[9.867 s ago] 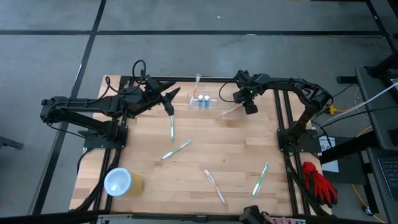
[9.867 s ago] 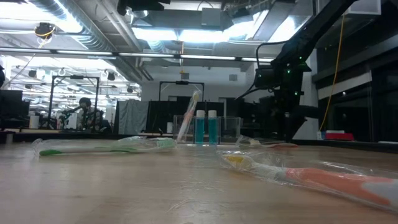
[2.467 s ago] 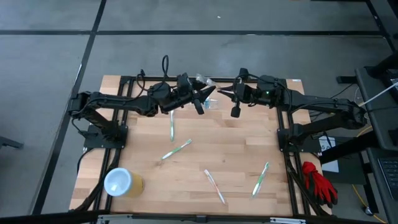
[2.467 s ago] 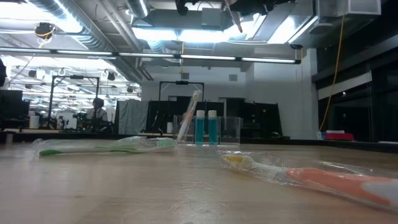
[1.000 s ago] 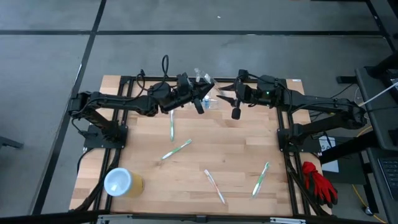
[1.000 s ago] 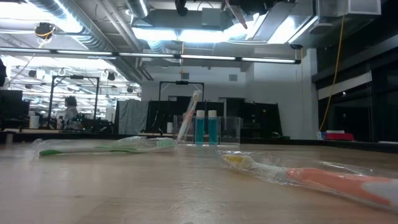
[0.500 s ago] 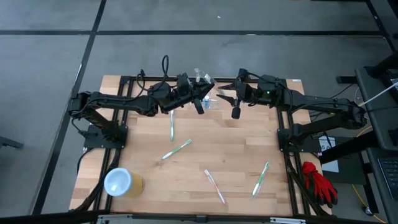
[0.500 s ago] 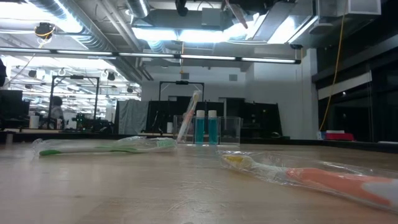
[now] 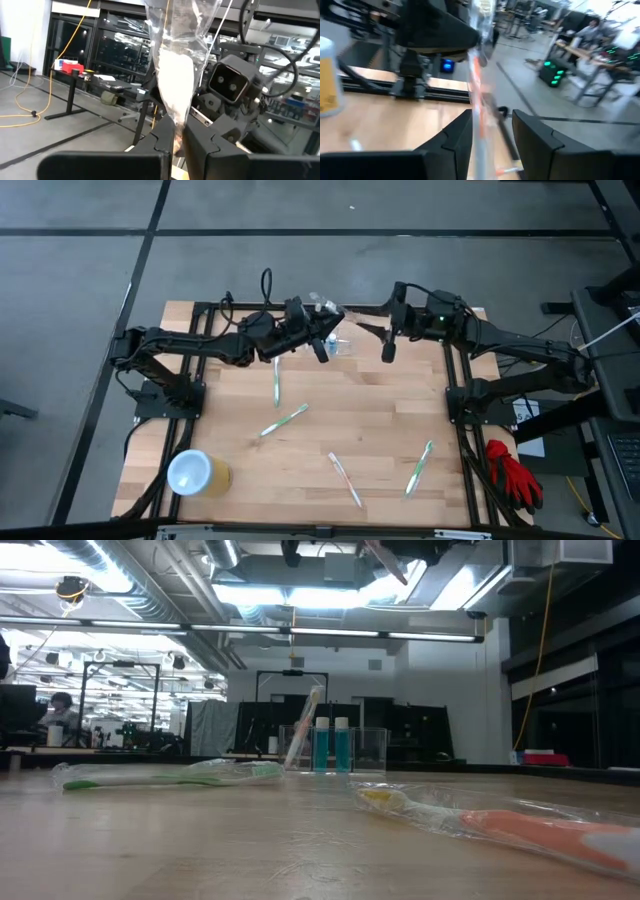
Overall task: Pick & Place toothbrushing station
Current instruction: Put the top orange toothbrush into the transparent organizer
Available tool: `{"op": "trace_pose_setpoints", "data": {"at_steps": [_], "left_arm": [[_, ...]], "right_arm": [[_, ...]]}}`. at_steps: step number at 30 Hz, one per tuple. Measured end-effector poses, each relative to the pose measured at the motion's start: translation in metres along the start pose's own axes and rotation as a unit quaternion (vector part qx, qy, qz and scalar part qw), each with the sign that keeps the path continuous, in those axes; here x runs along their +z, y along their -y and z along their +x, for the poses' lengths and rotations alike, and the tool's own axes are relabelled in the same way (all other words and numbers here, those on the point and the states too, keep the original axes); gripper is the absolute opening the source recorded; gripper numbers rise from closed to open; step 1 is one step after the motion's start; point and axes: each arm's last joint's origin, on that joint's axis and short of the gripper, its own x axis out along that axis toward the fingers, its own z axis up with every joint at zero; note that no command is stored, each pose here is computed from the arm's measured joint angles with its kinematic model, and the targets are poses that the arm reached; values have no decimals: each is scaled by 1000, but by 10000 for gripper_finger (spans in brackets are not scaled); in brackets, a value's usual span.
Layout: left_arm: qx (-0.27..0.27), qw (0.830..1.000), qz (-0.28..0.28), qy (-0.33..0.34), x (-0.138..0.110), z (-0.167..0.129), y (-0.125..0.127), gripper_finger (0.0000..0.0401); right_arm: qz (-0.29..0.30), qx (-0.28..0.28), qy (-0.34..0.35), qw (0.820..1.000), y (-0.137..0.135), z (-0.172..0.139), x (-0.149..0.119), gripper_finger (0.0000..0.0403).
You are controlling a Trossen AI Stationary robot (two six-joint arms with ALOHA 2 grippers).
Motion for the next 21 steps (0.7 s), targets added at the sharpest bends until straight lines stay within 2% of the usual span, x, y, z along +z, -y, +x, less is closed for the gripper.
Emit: {"op": "trace_pose_setpoints", "data": {"at_steps": [8, 16, 21], "left_arm": [[48, 999, 26, -8, 2, 2, -15, 20], [124, 988, 58, -66, 12, -11, -34, 20], [174, 976, 76, -103, 18, -23, -43, 20]], "right_arm": [[62, 76, -48, 994, -7, -1, -11, 140], [65, 75, -41, 994, -6, -13, -6, 140], [68, 77, -53, 993, -7, -23, -6, 140]]}}
